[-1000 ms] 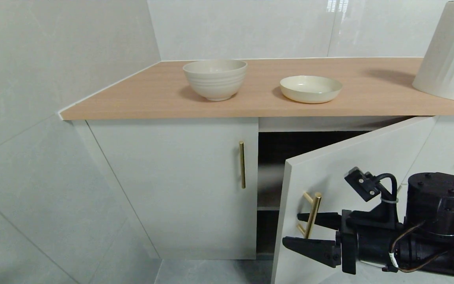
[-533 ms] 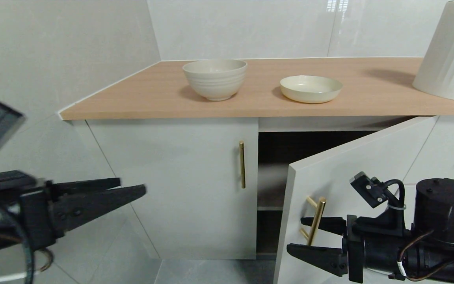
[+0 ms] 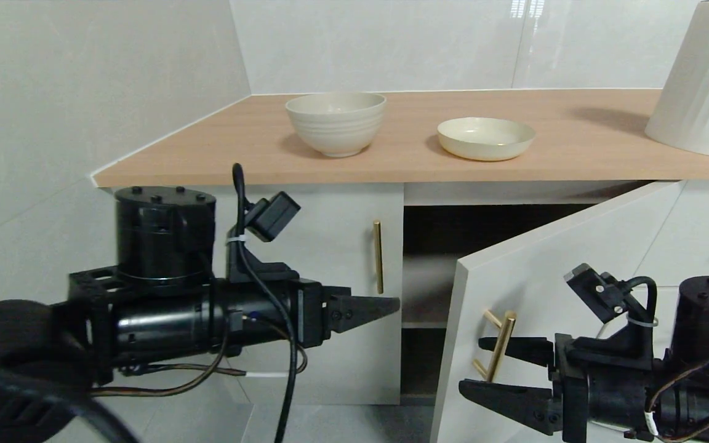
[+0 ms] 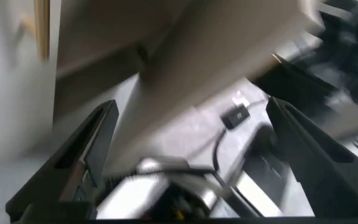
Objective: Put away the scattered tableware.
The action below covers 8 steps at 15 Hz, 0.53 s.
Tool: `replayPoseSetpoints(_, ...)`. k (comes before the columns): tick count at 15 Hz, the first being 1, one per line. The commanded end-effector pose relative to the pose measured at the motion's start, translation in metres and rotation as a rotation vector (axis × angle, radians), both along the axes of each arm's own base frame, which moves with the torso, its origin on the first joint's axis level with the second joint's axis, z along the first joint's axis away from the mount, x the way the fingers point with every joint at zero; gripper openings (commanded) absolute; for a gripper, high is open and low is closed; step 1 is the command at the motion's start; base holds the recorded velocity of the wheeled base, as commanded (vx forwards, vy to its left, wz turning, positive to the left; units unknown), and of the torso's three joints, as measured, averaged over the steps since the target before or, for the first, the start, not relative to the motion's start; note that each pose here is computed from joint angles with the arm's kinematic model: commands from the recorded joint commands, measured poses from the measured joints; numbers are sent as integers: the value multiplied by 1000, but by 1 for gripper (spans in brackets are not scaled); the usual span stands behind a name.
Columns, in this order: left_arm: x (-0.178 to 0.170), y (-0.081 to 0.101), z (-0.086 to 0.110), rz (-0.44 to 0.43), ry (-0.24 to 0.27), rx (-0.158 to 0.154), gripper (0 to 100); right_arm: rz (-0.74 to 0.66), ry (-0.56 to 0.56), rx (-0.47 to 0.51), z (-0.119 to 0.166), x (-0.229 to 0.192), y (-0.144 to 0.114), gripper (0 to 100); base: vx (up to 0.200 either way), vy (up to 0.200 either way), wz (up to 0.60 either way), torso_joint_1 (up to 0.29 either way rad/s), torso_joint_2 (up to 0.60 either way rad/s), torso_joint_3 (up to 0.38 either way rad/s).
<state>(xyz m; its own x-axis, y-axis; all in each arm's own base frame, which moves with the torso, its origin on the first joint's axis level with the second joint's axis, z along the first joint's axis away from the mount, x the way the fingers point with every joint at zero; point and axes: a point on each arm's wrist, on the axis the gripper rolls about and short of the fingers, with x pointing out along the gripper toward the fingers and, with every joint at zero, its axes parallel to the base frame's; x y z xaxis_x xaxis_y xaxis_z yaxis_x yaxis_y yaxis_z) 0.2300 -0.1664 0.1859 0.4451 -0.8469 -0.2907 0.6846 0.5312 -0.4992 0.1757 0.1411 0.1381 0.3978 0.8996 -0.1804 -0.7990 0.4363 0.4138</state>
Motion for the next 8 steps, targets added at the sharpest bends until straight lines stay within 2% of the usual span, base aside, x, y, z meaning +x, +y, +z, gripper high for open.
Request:
replayPoseSetpoints(1, 34, -24, -45, -4, 30, 20, 100, -9, -14, 8, 3, 0, -2, 100, 0, 0, 0, 0, 0, 0)
replayPoseSetpoints(2, 40, -29, -48, -7, 22, 16, 100, -11, -13, 7, 3, 0, -2, 100, 0, 0, 0, 0, 0, 0)
replayPoseSetpoints(3, 43, -34, -51, -14, 23, 17, 0, -13, -13, 7, 3, 1, -3, 100, 0, 0, 0, 0, 0, 0)
replayPoseSetpoints(8, 47, -59, -42, -66, -21, -14, 0, -34, -11, 7, 3, 1, -8, 100, 0, 0, 0, 0, 0, 0)
